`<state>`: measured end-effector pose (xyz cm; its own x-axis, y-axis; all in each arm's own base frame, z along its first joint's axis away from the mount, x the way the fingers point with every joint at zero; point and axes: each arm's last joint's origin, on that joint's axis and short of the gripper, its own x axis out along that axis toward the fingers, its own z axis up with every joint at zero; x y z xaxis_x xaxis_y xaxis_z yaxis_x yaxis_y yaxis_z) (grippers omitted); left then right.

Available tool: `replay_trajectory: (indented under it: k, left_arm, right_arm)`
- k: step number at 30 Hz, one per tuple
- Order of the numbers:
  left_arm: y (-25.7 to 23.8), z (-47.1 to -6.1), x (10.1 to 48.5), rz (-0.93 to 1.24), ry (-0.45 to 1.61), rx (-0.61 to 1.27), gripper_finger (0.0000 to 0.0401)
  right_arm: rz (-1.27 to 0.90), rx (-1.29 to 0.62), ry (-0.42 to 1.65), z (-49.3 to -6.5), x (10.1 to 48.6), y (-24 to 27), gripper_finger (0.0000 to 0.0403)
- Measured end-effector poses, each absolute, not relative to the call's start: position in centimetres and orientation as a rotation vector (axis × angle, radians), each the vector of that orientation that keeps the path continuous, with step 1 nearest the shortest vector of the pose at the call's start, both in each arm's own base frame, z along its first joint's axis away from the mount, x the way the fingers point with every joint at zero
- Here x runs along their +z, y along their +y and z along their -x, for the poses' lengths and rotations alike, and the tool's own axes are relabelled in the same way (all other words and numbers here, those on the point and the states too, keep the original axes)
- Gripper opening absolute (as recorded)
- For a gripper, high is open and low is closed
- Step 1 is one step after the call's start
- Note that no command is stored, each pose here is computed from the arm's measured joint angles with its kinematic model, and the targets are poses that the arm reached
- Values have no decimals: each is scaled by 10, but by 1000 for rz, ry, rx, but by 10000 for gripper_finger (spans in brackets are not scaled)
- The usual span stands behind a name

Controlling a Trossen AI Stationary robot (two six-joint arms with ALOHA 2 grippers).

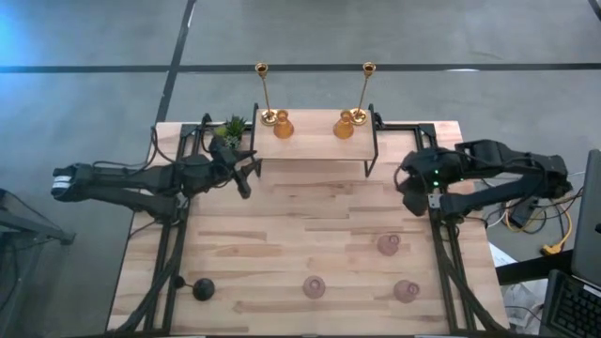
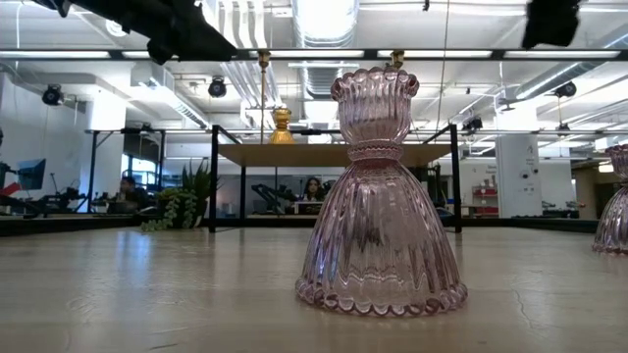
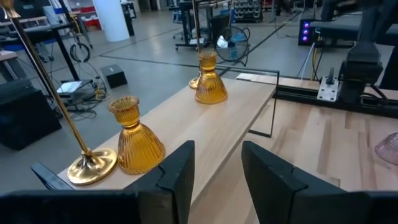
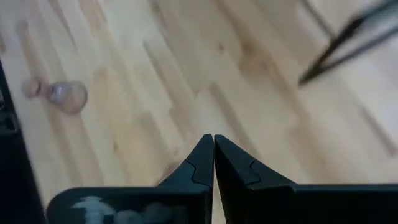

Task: Pick & Place candle stick holders
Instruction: Put the top right pink glass candle holder on the shelf

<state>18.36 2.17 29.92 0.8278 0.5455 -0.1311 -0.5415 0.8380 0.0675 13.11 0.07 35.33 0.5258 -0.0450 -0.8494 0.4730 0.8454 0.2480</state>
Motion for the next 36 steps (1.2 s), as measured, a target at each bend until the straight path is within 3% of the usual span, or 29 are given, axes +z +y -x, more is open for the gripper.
replay_trajectory:
  k: [5,15,22,36]
  left_arm:
    - [22,-184,299,-28,149,577,138]
    - [21,-190,293,-34,184,546,138]
    - [21,-190,289,-20,190,532,138]
    - [21,-191,291,34,150,528,138]
  right_arm:
    - [-601,-322,1001,-122,356,16,9]
    - [-728,-332,1149,-107,316,53,9]
    - [-706,-336,1191,-97,296,80,9]
    - [-453,-325,1177,-80,248,106,9]
